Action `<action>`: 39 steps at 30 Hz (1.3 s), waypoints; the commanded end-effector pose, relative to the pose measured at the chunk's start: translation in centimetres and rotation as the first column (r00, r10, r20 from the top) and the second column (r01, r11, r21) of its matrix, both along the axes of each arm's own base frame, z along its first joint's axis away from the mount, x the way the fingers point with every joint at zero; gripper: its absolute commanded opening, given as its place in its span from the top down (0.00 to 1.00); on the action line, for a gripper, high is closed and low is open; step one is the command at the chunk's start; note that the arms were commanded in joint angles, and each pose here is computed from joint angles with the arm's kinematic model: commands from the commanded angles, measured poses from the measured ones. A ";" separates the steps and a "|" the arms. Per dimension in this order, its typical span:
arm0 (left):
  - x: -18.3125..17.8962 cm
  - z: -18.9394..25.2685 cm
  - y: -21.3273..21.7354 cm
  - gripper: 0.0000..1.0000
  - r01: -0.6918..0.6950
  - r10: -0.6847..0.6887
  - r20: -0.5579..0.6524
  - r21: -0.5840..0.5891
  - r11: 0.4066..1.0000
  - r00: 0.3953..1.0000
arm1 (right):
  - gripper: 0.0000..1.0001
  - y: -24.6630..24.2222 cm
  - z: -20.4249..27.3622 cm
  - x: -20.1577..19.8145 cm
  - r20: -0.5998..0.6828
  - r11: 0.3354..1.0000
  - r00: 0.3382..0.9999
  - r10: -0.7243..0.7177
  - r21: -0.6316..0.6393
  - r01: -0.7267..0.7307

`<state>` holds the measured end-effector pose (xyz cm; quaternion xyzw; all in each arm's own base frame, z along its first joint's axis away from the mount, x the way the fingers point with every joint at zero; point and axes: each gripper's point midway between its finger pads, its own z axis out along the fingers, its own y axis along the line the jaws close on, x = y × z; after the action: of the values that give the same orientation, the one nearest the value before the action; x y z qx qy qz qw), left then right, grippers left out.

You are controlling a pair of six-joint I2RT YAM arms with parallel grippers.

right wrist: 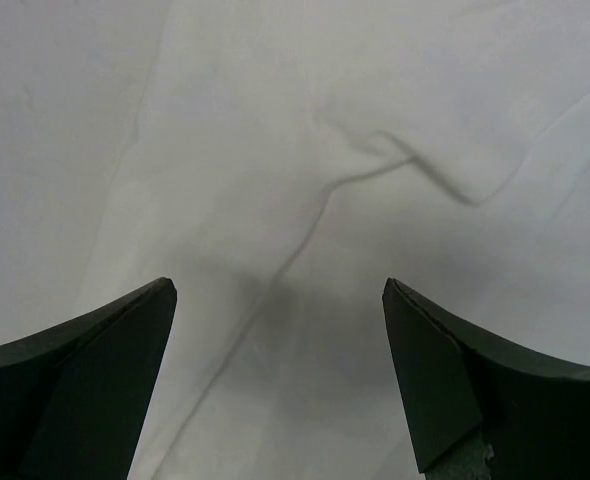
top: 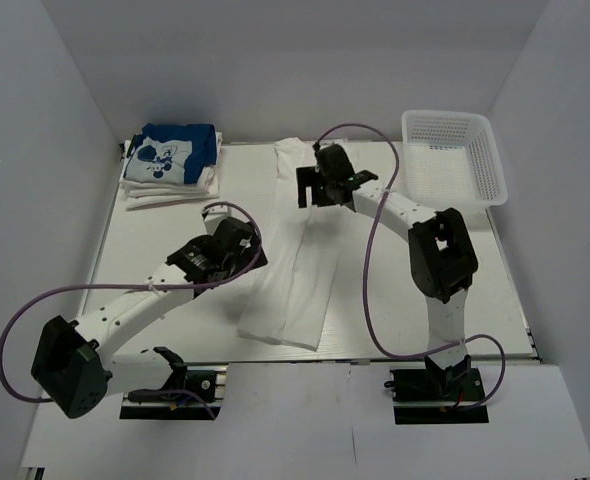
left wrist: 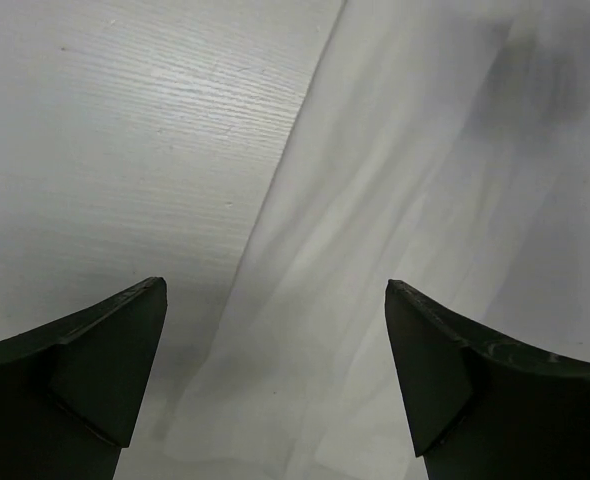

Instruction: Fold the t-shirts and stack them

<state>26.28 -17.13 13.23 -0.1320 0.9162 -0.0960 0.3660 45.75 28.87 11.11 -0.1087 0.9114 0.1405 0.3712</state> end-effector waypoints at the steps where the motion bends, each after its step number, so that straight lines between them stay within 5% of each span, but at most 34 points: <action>1: 0.6 0.0 0.7 0.00 -0.043 0.046 0.027 -0.095 0.995 0.999 | 0.10 -0.5 -4.5 -1.8 -0.098 0.998 0.993 -0.062 -0.022 0.060; 9: -3.1 -4.2 0.7 0.00 0.017 -0.040 -0.141 -0.165 0.986 0.989 | 0.10 -0.7 -8.7 -2.8 -0.188 0.997 0.979 -0.079 -0.012 0.078; 17: -4.9 -5.2 0.9 0.00 0.098 -0.128 -0.149 -0.194 0.976 0.981 | 0.10 -2.6 -12.1 -0.2 -0.232 0.993 0.965 -0.119 -0.035 0.114; 23: -7.0 -7.1 -1.6 0.00 0.303 -0.355 -0.192 -0.256 0.918 0.915 | 0.10 -0.4 -9.0 2.7 -0.132 0.998 0.989 0.063 0.037 -0.058; 25: -7.5 -7.9 -2.9 0.00 0.371 -0.436 -0.209 -0.287 0.883 0.875 | 0.10 0.7 -4.6 2.4 -0.029 0.990 0.991 0.133 0.048 -0.132; 28: -8.6 -8.5 -5.0 0.03 0.451 -0.544 -0.207 -0.368 0.813 0.813 | 0.10 2.2 -0.3 -1.1 0.076 0.966 0.969 0.233 0.095 -0.240; 31: -9.1 -9.9 -4.8 0.11 0.444 -0.547 -0.262 -0.365 0.819 0.795 | 0.10 1.2 2.3 -5.9 0.118 0.956 0.961 0.248 0.127 -0.263; 36: -9.2 -10.3 -4.0 0.38 0.436 -0.529 -0.283 -0.333 0.836 0.800 | 0.10 -1.3 -0.8 -13.2 -0.017 0.969 0.980 0.196 0.155 -0.191; 39: -10.0 -10.7 -3.3 0.46 0.408 -0.506 -0.303 -0.333 0.850 0.808 | 0.10 -2.2 -2.1 -17.9 -0.119 0.971 0.969 0.215 0.131 -0.200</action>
<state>17.36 -21.02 2.63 0.0312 0.9536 -0.2691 0.1310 31.37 27.69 11.84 -0.1875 0.8818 0.2509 0.3526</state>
